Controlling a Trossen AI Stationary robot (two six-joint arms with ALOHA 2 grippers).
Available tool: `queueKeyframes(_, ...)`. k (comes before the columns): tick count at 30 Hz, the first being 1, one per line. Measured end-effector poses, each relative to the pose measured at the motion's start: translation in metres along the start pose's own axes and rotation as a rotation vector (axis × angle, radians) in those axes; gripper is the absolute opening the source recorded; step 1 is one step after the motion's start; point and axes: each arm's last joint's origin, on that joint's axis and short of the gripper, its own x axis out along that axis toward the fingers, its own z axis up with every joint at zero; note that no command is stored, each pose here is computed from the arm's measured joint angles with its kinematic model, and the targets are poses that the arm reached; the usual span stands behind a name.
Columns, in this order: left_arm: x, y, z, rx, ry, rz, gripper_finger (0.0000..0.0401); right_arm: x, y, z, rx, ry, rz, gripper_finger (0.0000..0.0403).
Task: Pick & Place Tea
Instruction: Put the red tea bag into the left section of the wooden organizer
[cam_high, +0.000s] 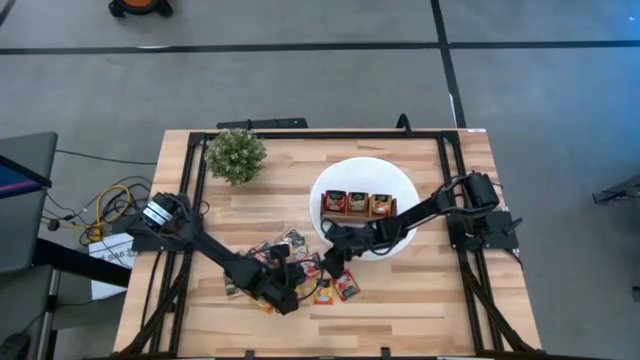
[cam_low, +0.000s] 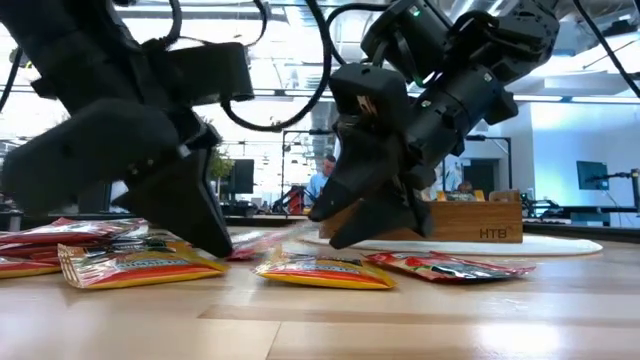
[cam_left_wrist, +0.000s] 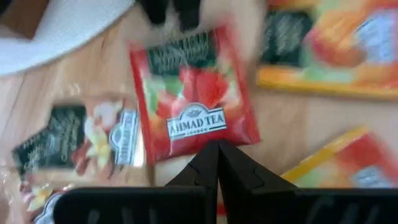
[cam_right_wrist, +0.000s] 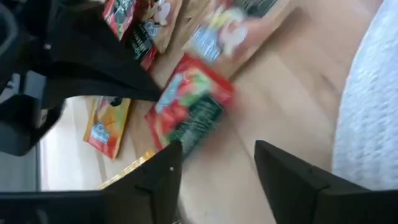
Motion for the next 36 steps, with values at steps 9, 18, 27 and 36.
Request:
queueKeyframes(9, 0.013, 0.0, -0.002, -0.007, -0.01, 0.036, 0.0, 0.0, -0.001, 0.001, 0.009, -0.022, -0.019, 0.0223)
queueKeyframes(18, 0.016, 0.0, 0.003, -0.027, -0.074, 0.064, 0.0, 0.0, 0.001, 0.0, -0.03, -0.027, -0.011, 0.0149)
queueKeyframes(27, 0.012, 0.003, 0.004, -0.031, -0.107, 0.121, 0.0, -0.005, 0.007, -0.001, -0.2, -0.023, -0.037, 0.001)
queueKeyframes(36, -0.039, 0.009, 0.017, -0.09, -0.198, 0.14, 0.0, -0.1, 0.047, 0.044, -0.533, 0.069, -0.422, 0.0002)
